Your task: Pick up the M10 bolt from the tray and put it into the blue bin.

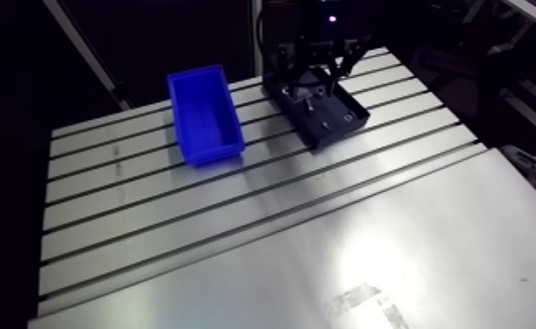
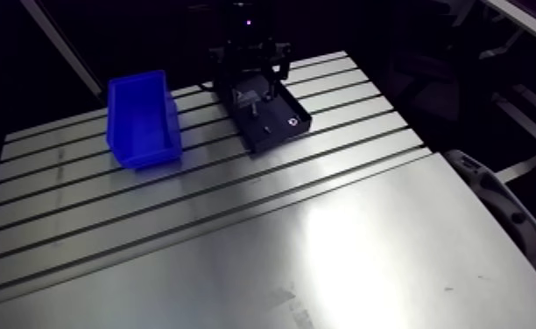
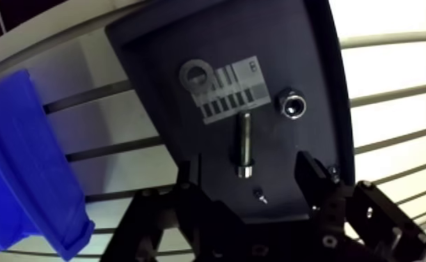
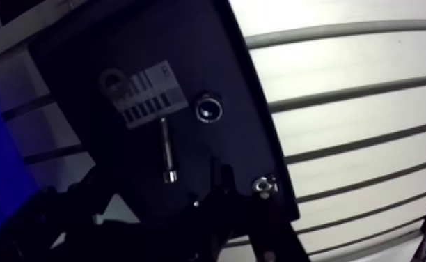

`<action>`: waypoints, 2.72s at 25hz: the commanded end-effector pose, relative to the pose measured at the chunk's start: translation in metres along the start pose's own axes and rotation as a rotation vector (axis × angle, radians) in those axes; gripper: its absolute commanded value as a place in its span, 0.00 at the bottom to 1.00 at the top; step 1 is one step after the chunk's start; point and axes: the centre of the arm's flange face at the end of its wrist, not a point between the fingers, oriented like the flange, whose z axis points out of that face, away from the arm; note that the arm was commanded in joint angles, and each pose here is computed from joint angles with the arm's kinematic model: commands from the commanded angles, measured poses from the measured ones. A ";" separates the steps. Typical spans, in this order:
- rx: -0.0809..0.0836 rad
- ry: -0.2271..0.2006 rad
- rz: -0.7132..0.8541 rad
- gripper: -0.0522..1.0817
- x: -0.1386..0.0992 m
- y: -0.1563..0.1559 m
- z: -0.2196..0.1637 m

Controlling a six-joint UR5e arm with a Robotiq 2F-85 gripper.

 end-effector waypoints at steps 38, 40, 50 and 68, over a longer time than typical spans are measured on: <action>-0.005 0.009 -0.011 0.54 0.005 0.000 0.015; -0.005 0.009 -0.009 0.55 0.005 0.000 0.015; -0.005 0.004 -0.013 0.62 0.004 -0.001 0.017; -0.006 0.008 -0.016 0.71 0.002 -0.002 0.021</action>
